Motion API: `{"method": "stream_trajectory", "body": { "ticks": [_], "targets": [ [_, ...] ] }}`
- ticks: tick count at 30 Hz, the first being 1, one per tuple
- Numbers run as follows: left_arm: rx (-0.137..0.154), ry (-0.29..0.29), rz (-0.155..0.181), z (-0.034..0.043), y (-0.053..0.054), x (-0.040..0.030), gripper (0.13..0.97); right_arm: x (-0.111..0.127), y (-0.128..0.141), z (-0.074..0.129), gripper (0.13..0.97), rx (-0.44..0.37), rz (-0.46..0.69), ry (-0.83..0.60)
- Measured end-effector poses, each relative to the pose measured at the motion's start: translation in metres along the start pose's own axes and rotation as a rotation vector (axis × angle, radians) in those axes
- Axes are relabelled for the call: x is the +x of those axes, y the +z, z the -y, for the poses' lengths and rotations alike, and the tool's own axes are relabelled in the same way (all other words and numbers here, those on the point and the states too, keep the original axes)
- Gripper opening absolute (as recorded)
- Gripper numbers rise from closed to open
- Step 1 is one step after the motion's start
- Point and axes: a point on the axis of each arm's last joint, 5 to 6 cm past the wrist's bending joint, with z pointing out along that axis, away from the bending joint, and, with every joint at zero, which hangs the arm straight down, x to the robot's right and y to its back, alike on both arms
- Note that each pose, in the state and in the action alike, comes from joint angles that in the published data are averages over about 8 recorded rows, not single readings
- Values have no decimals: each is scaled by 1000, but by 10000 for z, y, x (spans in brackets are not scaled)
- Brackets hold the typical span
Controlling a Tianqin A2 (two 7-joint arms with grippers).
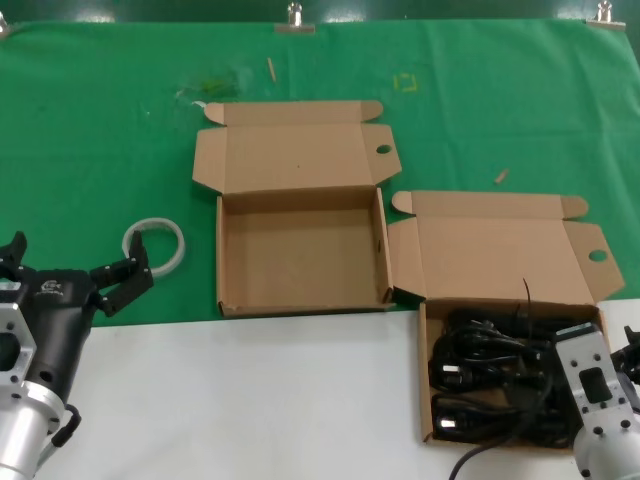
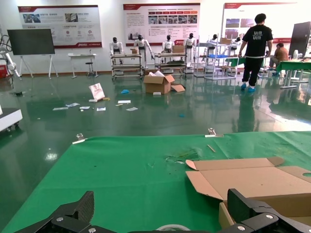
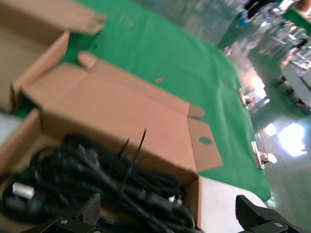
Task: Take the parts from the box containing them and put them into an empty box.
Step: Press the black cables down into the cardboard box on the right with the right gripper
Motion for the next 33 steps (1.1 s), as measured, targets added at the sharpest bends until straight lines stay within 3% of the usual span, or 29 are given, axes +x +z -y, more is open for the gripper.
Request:
{"method": "stream_trajectory", "body": {
  "ticks": [13,33],
  "targets": [
    [0,-1,0,0,0,0,965,69,173,129,966,-87,11,-190],
    [0,0,0,0,0,0,965,-113,361,174,958,-84,54,-197]
  ]
}}
